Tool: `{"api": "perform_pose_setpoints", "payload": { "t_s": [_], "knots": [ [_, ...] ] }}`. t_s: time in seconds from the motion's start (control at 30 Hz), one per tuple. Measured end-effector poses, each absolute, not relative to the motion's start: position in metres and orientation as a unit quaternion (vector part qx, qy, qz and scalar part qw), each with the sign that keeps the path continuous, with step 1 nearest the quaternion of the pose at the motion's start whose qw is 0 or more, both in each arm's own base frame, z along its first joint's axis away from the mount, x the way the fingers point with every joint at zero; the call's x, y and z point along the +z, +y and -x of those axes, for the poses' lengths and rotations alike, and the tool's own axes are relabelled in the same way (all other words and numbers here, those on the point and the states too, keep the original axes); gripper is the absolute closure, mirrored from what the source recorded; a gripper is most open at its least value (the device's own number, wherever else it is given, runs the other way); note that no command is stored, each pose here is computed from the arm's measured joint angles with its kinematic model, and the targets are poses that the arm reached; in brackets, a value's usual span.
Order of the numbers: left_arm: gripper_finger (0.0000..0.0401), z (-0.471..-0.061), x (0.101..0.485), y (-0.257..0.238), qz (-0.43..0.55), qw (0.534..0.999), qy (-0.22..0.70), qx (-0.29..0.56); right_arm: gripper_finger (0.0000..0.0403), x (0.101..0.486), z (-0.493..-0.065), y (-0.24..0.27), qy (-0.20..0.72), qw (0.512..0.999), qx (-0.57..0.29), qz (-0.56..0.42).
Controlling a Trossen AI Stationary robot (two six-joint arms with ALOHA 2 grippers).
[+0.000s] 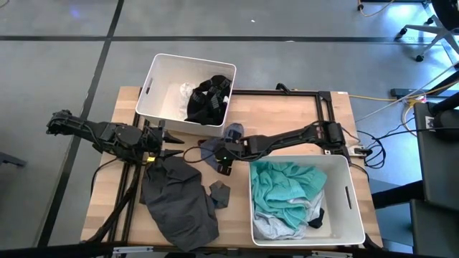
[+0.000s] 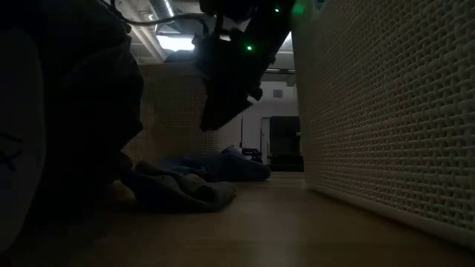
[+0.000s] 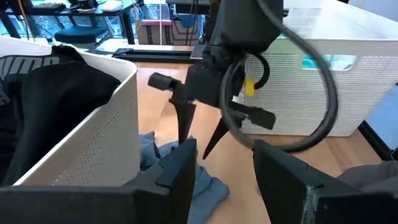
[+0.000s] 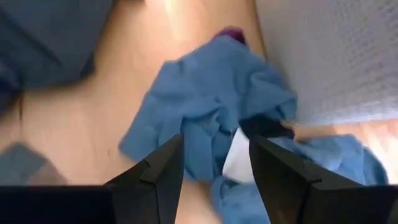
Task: Sort clothes
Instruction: Put the blue sock into the bottom white bin
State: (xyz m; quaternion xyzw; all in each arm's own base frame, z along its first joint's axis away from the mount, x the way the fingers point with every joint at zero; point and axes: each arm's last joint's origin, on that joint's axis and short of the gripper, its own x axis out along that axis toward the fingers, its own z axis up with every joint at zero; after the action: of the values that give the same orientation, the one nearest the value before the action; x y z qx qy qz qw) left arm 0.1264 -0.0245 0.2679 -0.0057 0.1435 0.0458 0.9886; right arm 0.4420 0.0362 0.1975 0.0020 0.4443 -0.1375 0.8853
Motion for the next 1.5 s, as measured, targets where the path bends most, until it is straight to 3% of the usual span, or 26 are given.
{"api": "perform_pose_setpoints", "payload": {
  "t_s": [0.53,0.8,1.03,1.5],
  "knots": [
    [0.0254,-0.126,0.268,-0.024,0.006,0.989,0.144,0.046,0.022,0.198,-0.446,0.033,0.429,0.893,-0.138,-0.009],
    [0.0254,-0.126,0.268,-0.024,0.006,0.989,0.144,0.046,0.022,0.24,-0.443,0.011,0.448,0.869,-0.195,-0.074],
    [0.0254,-0.126,0.268,-0.025,0.005,0.988,0.144,0.046,0.022,0.23,-0.446,0.001,0.465,0.864,-0.151,-0.123],
    [0.0254,-0.127,0.267,-0.024,0.003,0.988,0.149,0.047,0.022,0.19,-0.449,-0.006,0.514,0.831,-0.178,-0.119]
  ]
}}
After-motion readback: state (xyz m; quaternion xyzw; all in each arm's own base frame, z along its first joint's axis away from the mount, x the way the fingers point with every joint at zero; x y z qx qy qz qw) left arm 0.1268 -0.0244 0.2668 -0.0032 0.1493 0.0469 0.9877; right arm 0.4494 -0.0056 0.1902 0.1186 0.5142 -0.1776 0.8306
